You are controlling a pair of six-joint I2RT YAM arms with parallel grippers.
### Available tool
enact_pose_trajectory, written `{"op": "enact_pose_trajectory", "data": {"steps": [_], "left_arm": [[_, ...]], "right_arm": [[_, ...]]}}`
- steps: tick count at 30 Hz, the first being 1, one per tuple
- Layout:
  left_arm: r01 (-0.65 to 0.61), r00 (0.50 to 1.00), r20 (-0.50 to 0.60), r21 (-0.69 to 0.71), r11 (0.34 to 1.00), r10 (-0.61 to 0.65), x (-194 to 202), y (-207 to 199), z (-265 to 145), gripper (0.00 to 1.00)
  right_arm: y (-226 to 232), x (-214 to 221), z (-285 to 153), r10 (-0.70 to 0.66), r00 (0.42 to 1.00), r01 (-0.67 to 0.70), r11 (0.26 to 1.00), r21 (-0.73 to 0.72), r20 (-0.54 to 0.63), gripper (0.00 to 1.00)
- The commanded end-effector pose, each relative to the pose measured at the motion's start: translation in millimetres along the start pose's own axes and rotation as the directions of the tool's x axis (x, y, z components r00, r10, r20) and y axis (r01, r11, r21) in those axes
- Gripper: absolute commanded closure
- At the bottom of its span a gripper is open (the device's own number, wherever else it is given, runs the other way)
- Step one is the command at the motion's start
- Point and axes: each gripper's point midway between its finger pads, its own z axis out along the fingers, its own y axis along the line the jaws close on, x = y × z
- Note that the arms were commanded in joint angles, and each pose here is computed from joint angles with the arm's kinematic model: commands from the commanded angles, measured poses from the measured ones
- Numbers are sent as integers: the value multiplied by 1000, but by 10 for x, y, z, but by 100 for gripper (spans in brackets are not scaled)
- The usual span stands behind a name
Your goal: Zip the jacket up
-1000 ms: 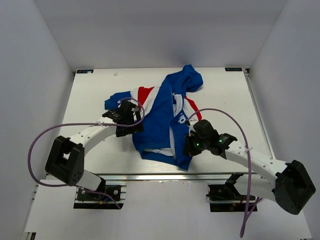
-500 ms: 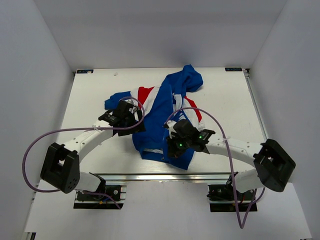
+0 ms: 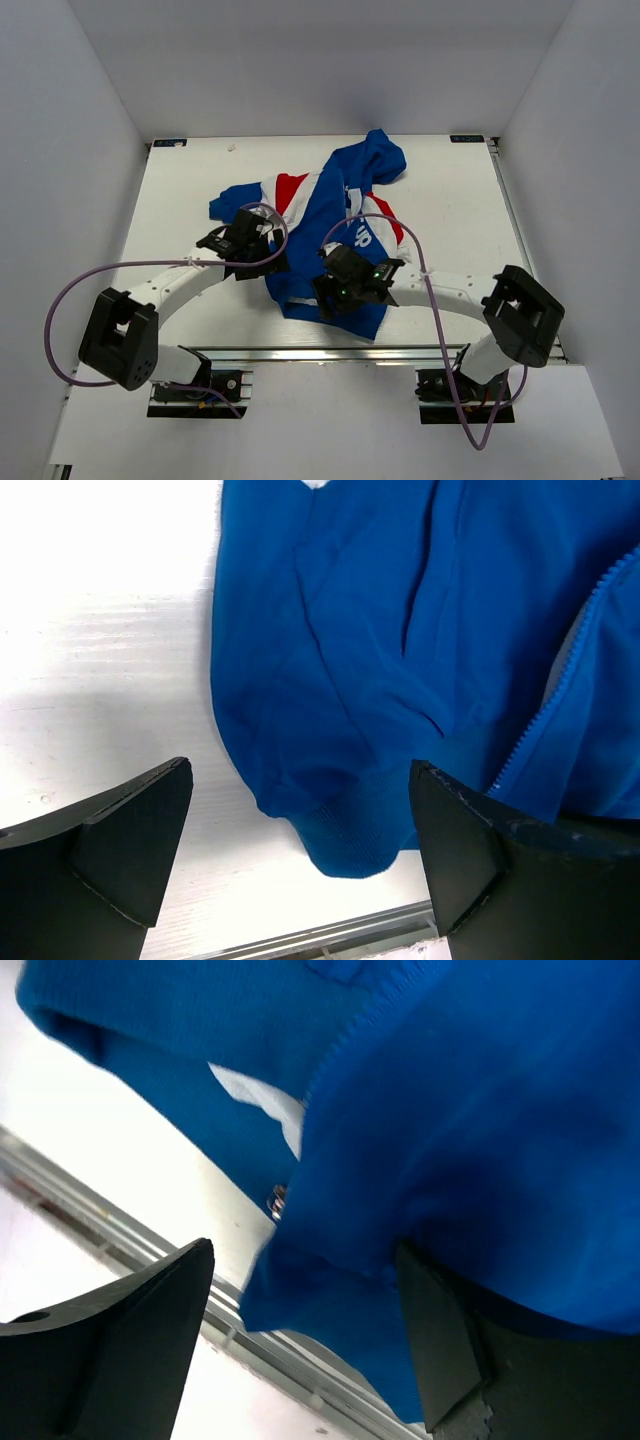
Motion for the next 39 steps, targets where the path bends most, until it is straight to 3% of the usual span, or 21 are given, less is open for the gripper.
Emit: {"op": "enact_pose_trajectory", "data": {"steps": [1, 10, 19, 21, 25, 30, 34, 39], "left_arm": [[-14, 999, 54, 71, 997, 10, -87, -128, -110, 2], [7, 995, 98, 76, 997, -14, -98, -98, -226, 2], [20, 991, 134, 45, 999, -25, -124, -19, -283, 2], [23, 991, 133, 41, 999, -28, -124, -14, -281, 2], [18, 990, 142, 58, 998, -26, -170, -63, -299, 2], [18, 993, 112, 127, 992, -33, -166, -218, -315, 2], [3, 997, 79, 242, 970, -22, -128, -449, -260, 2], [-60, 997, 68, 267, 962, 44, -110, -723, -207, 2]], "right_arm": [[52, -163, -25, 16, 999, -19, 996, 88, 36, 21], [-45, -64, 56, 7, 1000, 4, 932, 362, -27, 33], [-72, 71, 119, 15, 995, 23, 925, 380, -95, 46], [-79, 86, 118, 15, 995, 23, 924, 381, -98, 55], [-90, 36, 28, 14, 998, 9, 927, 376, -59, 90], [-161, -26, -92, 63, 998, -55, 935, 349, -10, 100], [-312, -76, -259, 159, 986, -165, 945, 283, 44, 100], [-706, -56, -451, 307, 944, -325, 928, 183, 124, 100]]}}
